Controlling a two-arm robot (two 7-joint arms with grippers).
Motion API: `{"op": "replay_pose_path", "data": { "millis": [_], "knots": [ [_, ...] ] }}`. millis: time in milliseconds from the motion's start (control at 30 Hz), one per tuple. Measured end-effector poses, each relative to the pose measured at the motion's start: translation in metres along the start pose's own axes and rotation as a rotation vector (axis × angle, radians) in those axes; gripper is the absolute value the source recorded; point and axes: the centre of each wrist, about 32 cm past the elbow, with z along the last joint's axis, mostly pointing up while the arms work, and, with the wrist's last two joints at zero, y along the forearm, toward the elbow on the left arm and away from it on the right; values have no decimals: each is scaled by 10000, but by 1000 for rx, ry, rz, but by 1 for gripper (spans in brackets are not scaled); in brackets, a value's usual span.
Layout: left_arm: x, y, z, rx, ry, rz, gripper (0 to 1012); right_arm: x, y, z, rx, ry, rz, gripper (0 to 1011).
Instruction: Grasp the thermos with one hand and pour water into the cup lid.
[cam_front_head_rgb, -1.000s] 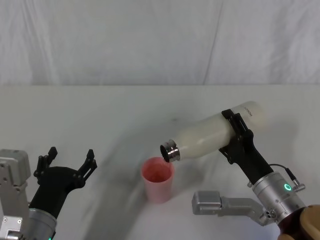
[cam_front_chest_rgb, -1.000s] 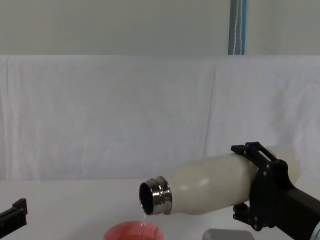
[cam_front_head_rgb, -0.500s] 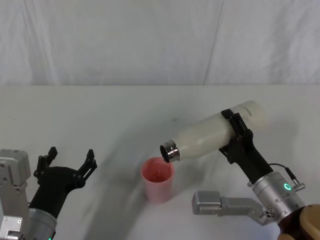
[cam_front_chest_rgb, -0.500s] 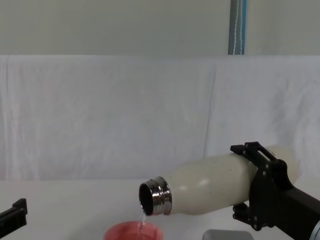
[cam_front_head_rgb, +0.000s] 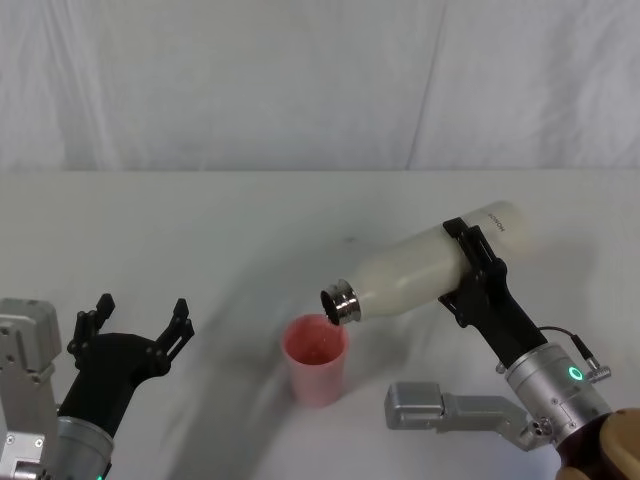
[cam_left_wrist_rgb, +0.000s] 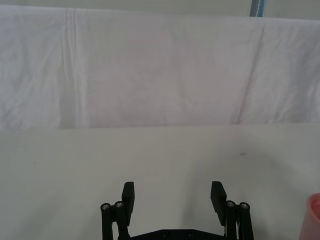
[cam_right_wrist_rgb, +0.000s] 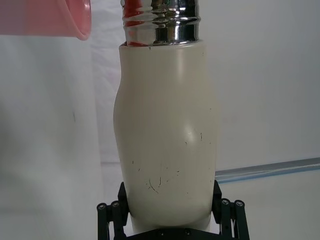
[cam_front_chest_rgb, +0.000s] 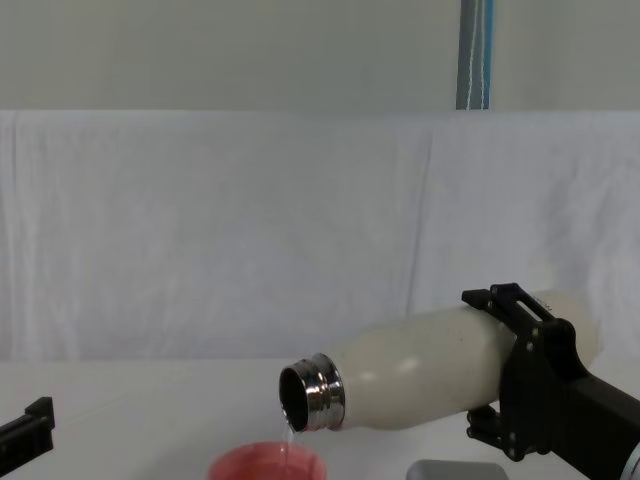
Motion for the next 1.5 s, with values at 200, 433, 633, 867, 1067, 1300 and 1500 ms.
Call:
{"op": "replay_pose_path", "data": {
  "millis": [200, 433, 633, 867, 1067, 1300, 1500],
  "knots": [
    [0, 0, 0, 0, 0, 0, 1001, 0, 1, 3, -1, -2, 0, 955],
    [0, 0, 0, 0, 0, 0, 1001, 1, 3, 4, -1, -4, 0, 955],
    [0, 0, 0, 0, 0, 0, 1001, 0, 3, 5, 0, -4, 0, 955],
    [0, 0, 0, 0, 0, 0, 1001, 1, 2, 2, 0, -6, 0, 955],
    [0, 0, 0, 0, 0, 0, 1001, 1, 4, 5, 0, -8, 0, 955],
    [0, 0, 0, 0, 0, 0, 1001, 0, 4, 5, 1, -9, -1, 955],
    [0, 0, 0, 0, 0, 0, 1001, -2, 3, 5, 1, -9, -1, 955]
  ]
}}
